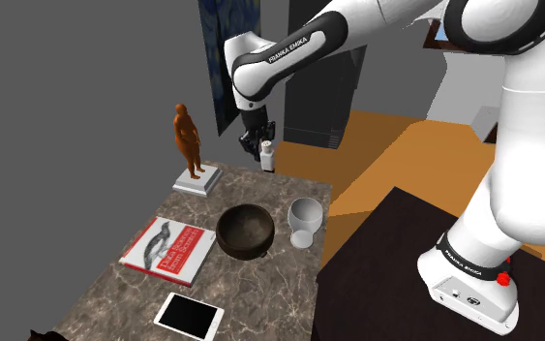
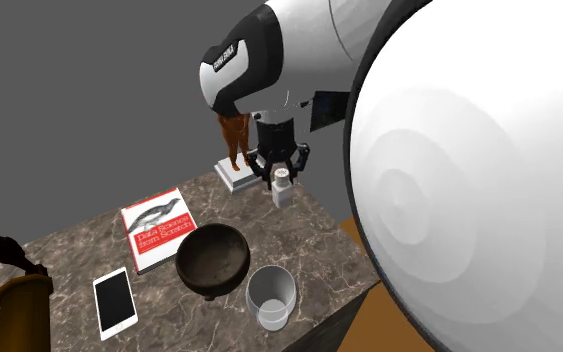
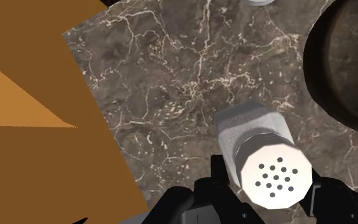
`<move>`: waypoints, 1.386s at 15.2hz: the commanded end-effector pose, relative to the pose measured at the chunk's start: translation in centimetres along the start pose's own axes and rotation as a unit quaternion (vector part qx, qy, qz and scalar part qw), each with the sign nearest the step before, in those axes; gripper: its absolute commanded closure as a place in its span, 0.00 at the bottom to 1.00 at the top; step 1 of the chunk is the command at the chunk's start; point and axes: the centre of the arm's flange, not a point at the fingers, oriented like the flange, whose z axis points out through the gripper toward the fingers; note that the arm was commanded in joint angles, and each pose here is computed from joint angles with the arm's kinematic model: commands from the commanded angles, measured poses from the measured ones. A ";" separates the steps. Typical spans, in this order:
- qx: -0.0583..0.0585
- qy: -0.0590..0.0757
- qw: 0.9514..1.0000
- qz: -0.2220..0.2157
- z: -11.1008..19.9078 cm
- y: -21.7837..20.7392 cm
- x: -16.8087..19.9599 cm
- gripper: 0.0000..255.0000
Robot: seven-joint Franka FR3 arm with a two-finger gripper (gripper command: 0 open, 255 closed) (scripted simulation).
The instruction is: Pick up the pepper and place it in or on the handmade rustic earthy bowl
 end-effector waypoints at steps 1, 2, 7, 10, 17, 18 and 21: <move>0.000 0.000 1.000 0.000 -0.1 -2.2 -0.9 1.00; 0.000 0.000 1.000 0.000 -0.1 -3.5 -1.4 1.00; 0.000 0.000 1.000 0.000 0.0 -9.6 -3.7 1.00; 0.000 0.000 1.000 0.000 0.0 -13.3 -5.2 1.00; 0.000 0.000 1.000 0.000 2.1 -17.7 -6.4 1.00; 0.000 0.000 1.000 0.000 2.6 -17.7 -6.3 1.00; 0.000 0.000 1.000 0.000 4.2 -17.8 -6.1 1.00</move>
